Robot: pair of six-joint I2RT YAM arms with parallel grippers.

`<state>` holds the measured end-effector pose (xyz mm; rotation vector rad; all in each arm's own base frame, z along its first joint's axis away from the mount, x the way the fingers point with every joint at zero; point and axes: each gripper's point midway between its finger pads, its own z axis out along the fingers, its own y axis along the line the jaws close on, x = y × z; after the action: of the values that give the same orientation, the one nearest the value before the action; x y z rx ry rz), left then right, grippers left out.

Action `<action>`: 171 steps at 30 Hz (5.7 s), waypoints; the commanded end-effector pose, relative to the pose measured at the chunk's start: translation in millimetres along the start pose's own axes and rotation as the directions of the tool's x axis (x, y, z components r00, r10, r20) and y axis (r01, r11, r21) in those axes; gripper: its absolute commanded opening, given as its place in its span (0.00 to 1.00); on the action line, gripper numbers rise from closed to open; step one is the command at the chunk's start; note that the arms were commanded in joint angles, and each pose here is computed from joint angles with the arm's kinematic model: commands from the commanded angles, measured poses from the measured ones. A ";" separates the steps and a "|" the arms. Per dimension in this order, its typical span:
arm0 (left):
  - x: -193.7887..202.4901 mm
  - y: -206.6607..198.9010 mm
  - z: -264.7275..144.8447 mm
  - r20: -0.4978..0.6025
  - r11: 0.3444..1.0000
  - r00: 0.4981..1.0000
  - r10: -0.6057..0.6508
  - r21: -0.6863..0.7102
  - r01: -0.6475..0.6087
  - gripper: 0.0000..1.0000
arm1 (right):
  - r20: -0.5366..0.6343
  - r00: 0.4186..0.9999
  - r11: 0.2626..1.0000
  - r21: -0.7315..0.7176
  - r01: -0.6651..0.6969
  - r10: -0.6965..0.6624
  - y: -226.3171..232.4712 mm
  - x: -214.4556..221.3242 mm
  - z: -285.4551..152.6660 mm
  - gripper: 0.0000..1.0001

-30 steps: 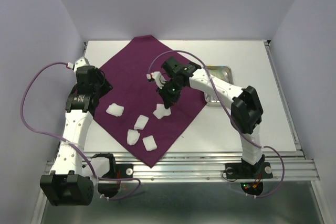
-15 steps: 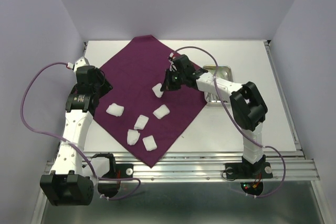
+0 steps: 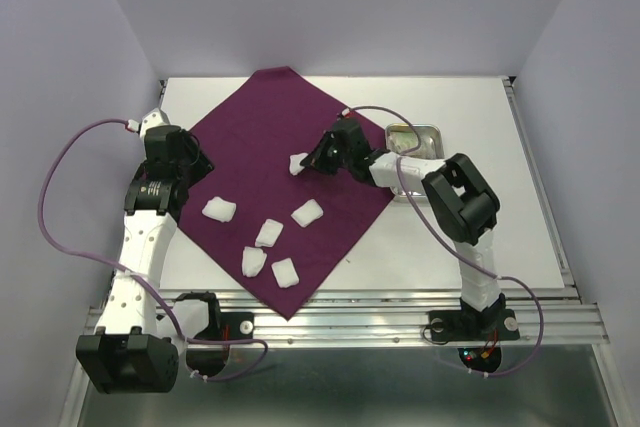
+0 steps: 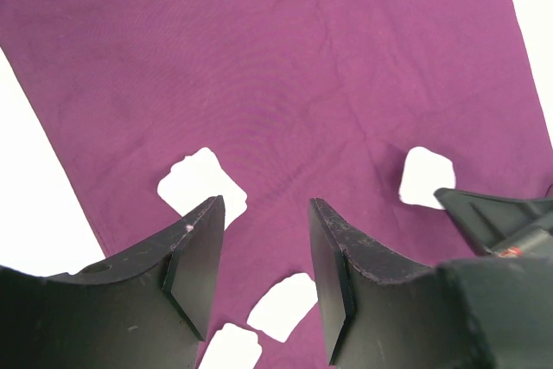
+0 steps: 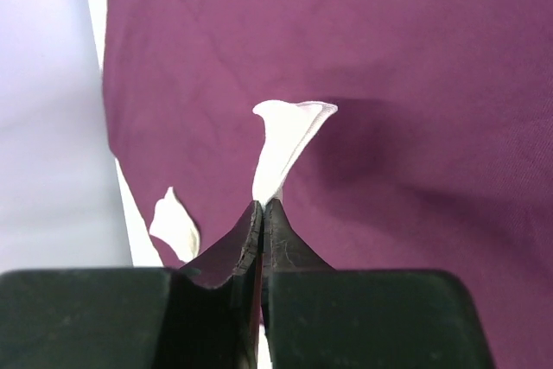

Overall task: Prepare the surgical pack
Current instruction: Place the medical item in the surgical kit, then adjust the medical item in the surgical kit.

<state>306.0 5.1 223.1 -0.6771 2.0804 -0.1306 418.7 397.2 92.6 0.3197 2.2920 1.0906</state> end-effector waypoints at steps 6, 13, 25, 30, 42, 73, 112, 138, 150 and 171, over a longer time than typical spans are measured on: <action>-4.1 3.6 -7.9 0.032 1.000 0.999 0.000 -0.002 0.000 0.54 | 0.050 0.998 0.999 0.038 -0.036 0.034 -21.7 1.9 11.4 0.04; -2.6 2.4 -6.1 0.029 1.000 1.000 -0.003 0.005 0.003 0.54 | 0.045 0.996 0.992 0.103 0.073 -0.078 -29.7 -1.5 -0.5 0.50; -18.4 0.9 -16.0 0.094 1.000 0.995 -0.020 0.010 0.019 0.54 | -0.160 0.938 0.950 0.009 0.311 -0.306 -33.5 37.0 -37.3 0.62; -16.7 -1.0 -13.7 0.087 1.000 0.996 -0.020 0.020 0.018 0.54 | -0.243 0.898 0.931 -0.084 0.356 -0.366 -33.1 56.6 -39.6 0.60; -14.6 -1.3 -10.4 0.075 1.000 0.997 -0.014 0.017 0.013 0.54 | -0.423 0.795 0.900 -0.193 0.391 -0.436 -41.0 97.9 -37.1 0.59; -12.3 -0.7 -15.2 0.076 1.000 0.997 -0.005 0.030 0.002 0.54 | -0.169 0.974 0.984 0.125 -0.129 0.150 -42.6 103.2 -101.6 0.06; -12.8 2.2 -13.7 0.075 1.000 0.997 0.005 0.010 -0.006 0.54 | -0.570 0.712 0.884 -0.059 0.463 -0.411 -66.7 147.2 -102.3 0.49; -11.3 3.3 -13.6 0.071 1.000 0.997 0.009 0.008 -0.010 0.54 | -0.208 0.941 0.963 -0.019 0.268 -0.266 4.3 26.3 -86.6 0.01; -21.0 -0.2 -15.7 0.078 1.000 0.997 0.027 0.003 -0.027 0.54 | -0.051 0.993 0.991 -0.085 0.101 -0.106 36.4 -16.2 -15.7 0.01; -16.0 5.4 -16.5 0.073 1.000 0.997 0.024 -0.013 -0.024 0.54 | -0.047 0.994 0.995 0.004 -0.095 0.095 -14.9 3.0 25.9 0.01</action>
<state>295.8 10.3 223.7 -0.6681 2.0756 -0.0933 423.5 401.6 58.8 0.3752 2.4031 1.1283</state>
